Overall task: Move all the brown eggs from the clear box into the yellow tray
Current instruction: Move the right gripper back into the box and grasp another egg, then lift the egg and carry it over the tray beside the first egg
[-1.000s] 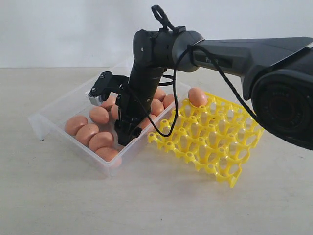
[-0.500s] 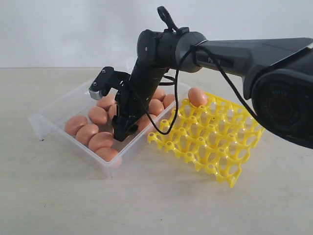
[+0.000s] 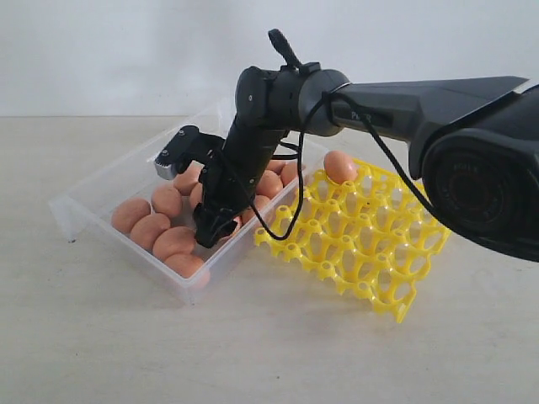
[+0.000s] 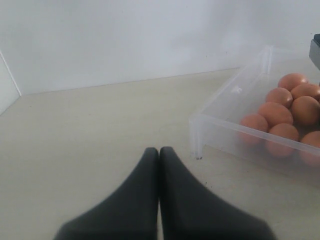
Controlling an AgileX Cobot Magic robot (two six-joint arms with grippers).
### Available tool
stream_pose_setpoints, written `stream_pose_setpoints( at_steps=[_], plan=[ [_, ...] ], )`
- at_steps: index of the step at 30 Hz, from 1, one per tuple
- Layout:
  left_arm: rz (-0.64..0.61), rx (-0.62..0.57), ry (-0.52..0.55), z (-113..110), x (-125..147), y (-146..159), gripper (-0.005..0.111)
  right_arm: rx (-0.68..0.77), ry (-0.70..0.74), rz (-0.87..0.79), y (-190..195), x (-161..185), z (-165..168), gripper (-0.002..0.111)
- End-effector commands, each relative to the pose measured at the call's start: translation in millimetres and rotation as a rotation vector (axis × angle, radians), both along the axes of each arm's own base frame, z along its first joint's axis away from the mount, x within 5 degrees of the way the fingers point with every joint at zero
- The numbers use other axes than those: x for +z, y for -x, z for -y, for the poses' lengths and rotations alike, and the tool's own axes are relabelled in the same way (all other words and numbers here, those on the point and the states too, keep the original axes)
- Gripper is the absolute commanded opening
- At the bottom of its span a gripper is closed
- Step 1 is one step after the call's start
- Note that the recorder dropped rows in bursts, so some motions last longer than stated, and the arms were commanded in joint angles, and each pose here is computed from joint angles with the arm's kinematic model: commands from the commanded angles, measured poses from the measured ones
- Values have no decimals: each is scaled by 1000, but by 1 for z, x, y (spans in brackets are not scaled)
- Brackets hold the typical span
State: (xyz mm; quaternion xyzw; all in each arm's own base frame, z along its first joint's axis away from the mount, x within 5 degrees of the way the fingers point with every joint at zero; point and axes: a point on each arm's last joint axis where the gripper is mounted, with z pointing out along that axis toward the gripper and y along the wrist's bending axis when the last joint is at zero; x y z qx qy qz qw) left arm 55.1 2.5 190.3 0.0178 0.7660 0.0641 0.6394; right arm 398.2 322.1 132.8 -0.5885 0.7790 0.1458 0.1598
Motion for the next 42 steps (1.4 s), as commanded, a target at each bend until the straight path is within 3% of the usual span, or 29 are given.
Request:
stream_pose_setpoints(
  at_steps=[1, 6, 11, 16, 21, 24, 29, 34, 36, 41, 42],
  plan=[
    [7, 2, 12, 0, 0, 0, -4, -81, -17, -11, -3, 5, 1, 0],
    [7, 2, 12, 0, 0, 0, -4, -223, -105, -41, 0, 43, 0, 0],
    [7, 2, 12, 0, 0, 0, -4, -241, -234, -120, 13, 83, -4, 0],
    [7, 2, 12, 0, 0, 0, -4, -285, -569, -220, 11, 119, 1, 0],
    [7, 2, 12, 0, 0, 0, -4, -310, -608, -205, 20, 124, 28, 0],
    [7, 2, 12, 0, 0, 0, -4, -380, -592, -130, 31, 124, 56, 0],
    [7, 2, 12, 0, 0, 0, -4, -651, -617, 153, 54, 124, 119, 0],
    [7, 2, 12, 0, 0, 0, -4, -1086, -485, 488, 77, 134, 186, 0],
    [7, 2, 12, 0, 0, 0, -4, -1195, -433, 574, 82, 136, 203, 0],
    [7, 2, 12, 0, 0, 0, -4, -1197, -521, 487, 67, 117, 223, 0],
    [7, 2, 12, 0, 0, 0, -4, -1198, -522, 534, 61, 114, 228, 0]
  ],
)
